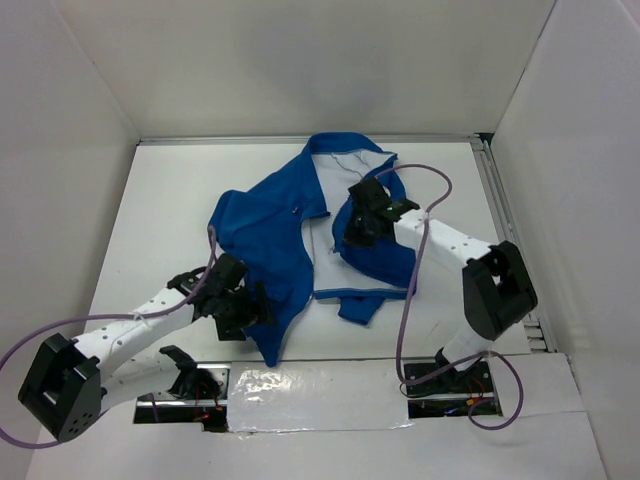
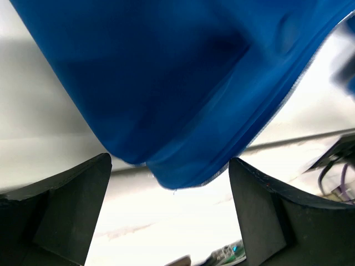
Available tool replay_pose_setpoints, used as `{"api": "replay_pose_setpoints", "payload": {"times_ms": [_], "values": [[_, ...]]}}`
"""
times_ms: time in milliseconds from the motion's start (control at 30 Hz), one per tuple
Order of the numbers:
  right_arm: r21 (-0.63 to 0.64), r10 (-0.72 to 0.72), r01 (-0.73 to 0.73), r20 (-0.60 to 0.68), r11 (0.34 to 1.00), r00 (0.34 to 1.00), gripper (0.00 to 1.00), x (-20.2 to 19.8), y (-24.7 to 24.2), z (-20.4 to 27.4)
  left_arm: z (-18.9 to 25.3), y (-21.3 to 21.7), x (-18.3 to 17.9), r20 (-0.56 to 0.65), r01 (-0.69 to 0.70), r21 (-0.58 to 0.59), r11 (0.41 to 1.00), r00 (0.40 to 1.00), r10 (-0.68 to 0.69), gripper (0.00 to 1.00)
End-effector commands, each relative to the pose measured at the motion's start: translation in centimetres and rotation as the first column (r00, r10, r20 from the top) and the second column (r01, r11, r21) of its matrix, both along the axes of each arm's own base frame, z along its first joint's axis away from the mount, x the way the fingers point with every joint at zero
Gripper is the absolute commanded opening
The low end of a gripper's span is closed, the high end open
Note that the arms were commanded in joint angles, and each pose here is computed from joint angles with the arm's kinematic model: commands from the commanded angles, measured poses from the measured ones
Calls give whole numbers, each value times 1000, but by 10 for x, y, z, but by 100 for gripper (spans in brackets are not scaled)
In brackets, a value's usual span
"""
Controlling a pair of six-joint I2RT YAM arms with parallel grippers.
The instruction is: Zip up the jacket
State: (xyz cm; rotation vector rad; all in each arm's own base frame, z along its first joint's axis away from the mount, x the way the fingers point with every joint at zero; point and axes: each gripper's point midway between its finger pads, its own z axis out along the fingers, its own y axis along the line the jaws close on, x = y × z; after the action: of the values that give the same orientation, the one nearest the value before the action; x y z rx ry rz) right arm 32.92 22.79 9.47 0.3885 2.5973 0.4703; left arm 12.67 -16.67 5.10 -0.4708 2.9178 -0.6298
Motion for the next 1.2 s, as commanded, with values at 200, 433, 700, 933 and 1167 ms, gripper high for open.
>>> {"api": "replay_pose_setpoints", "payload": {"times_ms": [200,433,700,933,1167], "values": [[51,116,-123,132,991,984,0,-7,0,36,-13,-24,-30,-32,147,8,989,989,-147,99],[74,115,-130,172,989,978,0,-15,-7,44,-43,-31,-45,-110,207,23,978,973,-204,92],[62,73,-85,175,994,982,0,-19,-26,42,-54,-31,-49,-153,179,59,982,974,-168,69],[63,57,-68,168,996,984,0,-19,-32,40,-41,-46,-25,-19,173,21,985,985,-173,47],[55,49,-60,185,997,982,0,-26,-40,38,-8,-92,22,148,275,-37,961,952,-267,11]]}}
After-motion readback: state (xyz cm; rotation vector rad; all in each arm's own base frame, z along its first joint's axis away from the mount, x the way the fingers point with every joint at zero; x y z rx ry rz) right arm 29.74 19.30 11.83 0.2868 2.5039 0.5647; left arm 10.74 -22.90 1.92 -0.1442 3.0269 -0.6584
